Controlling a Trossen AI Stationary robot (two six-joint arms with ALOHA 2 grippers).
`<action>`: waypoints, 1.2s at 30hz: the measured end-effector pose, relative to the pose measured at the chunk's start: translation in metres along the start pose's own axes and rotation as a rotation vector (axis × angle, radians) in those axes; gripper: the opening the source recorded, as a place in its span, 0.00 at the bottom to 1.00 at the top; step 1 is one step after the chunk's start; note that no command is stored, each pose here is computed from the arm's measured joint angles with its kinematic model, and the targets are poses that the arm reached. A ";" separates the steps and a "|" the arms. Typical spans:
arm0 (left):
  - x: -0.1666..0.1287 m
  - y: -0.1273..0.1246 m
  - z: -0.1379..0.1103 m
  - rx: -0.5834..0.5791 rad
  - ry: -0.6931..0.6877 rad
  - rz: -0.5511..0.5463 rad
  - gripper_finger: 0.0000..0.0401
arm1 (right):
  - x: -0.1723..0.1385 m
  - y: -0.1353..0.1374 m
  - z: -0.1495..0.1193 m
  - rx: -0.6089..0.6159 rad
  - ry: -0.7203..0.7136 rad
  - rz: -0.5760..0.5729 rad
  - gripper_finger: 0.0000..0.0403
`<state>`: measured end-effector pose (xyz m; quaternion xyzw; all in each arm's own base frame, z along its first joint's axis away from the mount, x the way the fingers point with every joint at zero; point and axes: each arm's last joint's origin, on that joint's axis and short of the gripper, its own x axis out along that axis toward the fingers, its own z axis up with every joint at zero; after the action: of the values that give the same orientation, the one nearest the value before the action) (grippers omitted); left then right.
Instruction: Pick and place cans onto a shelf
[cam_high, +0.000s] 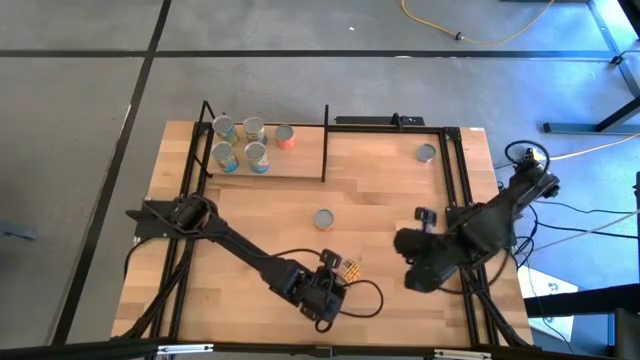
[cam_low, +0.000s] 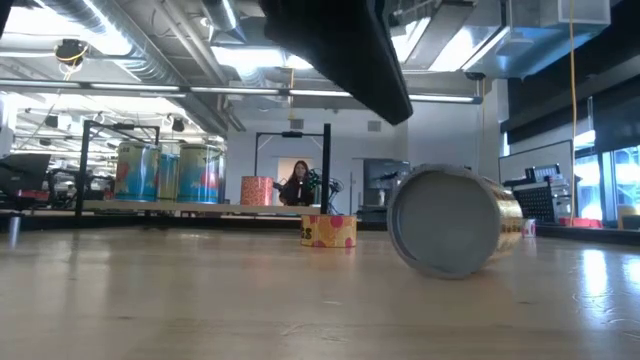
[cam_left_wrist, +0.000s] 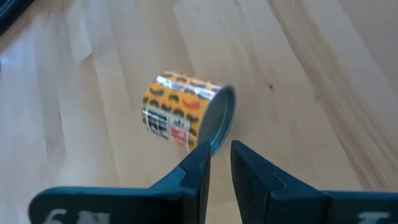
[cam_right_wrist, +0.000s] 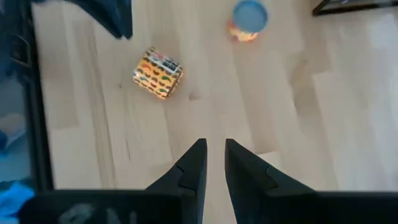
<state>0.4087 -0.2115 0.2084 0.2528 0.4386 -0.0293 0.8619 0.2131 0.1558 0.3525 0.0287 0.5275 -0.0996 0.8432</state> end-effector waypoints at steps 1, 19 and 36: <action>0.001 -0.002 -0.002 -0.004 0.001 0.008 0.14 | 0.009 0.001 -0.002 -0.001 0.012 0.004 0.15; 0.018 -0.009 -0.004 -0.011 -0.082 0.069 0.14 | 0.150 -0.008 -0.030 0.009 0.022 0.240 0.15; 0.032 -0.005 -0.006 -0.059 -0.134 0.063 0.14 | 0.189 -0.018 -0.047 0.032 -0.069 0.442 0.15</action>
<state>0.4226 -0.2073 0.1785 0.2384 0.3726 -0.0059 0.8968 0.2478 0.1196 0.1638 0.1536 0.4778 0.0785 0.8614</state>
